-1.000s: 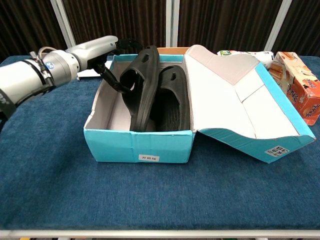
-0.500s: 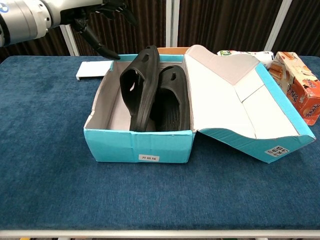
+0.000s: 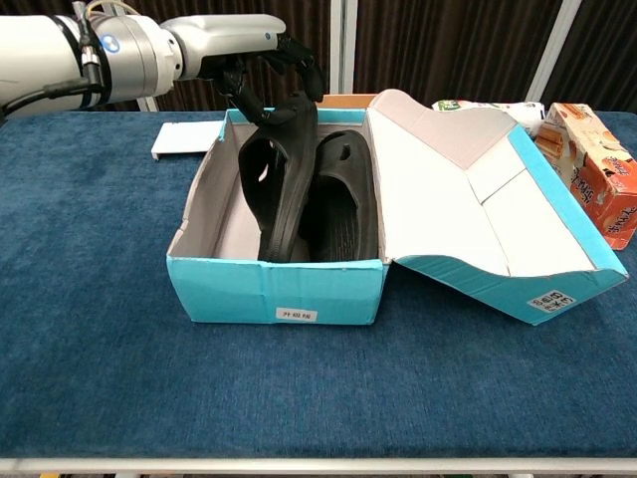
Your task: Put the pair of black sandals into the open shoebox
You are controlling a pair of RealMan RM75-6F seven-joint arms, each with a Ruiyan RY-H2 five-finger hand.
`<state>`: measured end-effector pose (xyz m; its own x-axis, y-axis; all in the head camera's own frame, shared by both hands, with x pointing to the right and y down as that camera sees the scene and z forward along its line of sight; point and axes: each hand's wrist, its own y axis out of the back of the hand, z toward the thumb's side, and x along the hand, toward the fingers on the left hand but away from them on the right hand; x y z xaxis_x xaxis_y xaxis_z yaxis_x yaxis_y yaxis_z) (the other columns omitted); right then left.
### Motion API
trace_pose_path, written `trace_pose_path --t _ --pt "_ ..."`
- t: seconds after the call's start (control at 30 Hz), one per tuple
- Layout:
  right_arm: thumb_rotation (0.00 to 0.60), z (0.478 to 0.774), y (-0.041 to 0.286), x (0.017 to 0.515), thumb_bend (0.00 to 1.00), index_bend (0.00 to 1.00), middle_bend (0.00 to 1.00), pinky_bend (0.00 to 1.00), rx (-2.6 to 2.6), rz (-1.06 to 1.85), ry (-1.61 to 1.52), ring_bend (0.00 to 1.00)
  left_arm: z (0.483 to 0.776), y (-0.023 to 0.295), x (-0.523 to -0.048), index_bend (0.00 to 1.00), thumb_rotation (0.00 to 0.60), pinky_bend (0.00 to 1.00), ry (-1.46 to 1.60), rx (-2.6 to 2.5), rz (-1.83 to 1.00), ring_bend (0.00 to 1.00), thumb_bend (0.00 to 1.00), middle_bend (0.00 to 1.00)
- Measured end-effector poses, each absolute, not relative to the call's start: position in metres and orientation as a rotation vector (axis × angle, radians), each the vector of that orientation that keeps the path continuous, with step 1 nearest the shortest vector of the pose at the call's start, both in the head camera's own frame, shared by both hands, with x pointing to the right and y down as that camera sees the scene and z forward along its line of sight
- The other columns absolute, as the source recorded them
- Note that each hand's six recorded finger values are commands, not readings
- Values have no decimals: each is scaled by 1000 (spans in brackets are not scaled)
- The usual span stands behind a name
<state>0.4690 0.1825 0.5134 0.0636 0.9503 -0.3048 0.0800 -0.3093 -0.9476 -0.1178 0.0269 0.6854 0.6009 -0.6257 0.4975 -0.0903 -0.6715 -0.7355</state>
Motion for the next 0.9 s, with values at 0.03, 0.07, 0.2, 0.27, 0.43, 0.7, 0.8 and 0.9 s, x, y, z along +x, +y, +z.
trace_pose_path --t 0.03,0.07,0.2,0.27,0.43,0.7,0.8,0.9 --pt "600 514 183 469 120 0 67 0 -1529 1354 -1073 0 688 27 -119 330 600 144 556 -2141 -1030 82 434 264" --pt "600 514 182 470 120 0 67 0 -1529 1355 -1073 0 690 27 -120 330 600 144 550 -2137 -1042 82 434 266" --pt "600 515 182 470 120 0 67 0 -1533 1357 -1072 0 697 29 -126 329 600 144 535 -2125 -1089 82 433 278" --pt "600 516 182 470 120 0 67 0 -1535 1356 -1072 0 702 31 -128 329 600 144 533 -2127 -1113 82 433 278" --pt "600 515 182 470 120 0 67 0 -1532 1355 -1073 0 716 37 -132 328 600 144 522 -2132 -1164 81 438 278" --pt "600 514 183 469 120 0 67 0 -1530 1353 -1073 0 732 47 -139 326 600 144 503 -2117 -1208 82 443 278" --pt "600 513 183 469 120 0 67 0 -1527 1351 -1074 0 729 46 -140 309 600 144 531 -2112 -1192 82 444 278" --pt "600 512 183 469 120 0 67 0 -1525 1351 -1076 0 719 44 -141 296 600 145 608 -2120 -1149 82 442 275"
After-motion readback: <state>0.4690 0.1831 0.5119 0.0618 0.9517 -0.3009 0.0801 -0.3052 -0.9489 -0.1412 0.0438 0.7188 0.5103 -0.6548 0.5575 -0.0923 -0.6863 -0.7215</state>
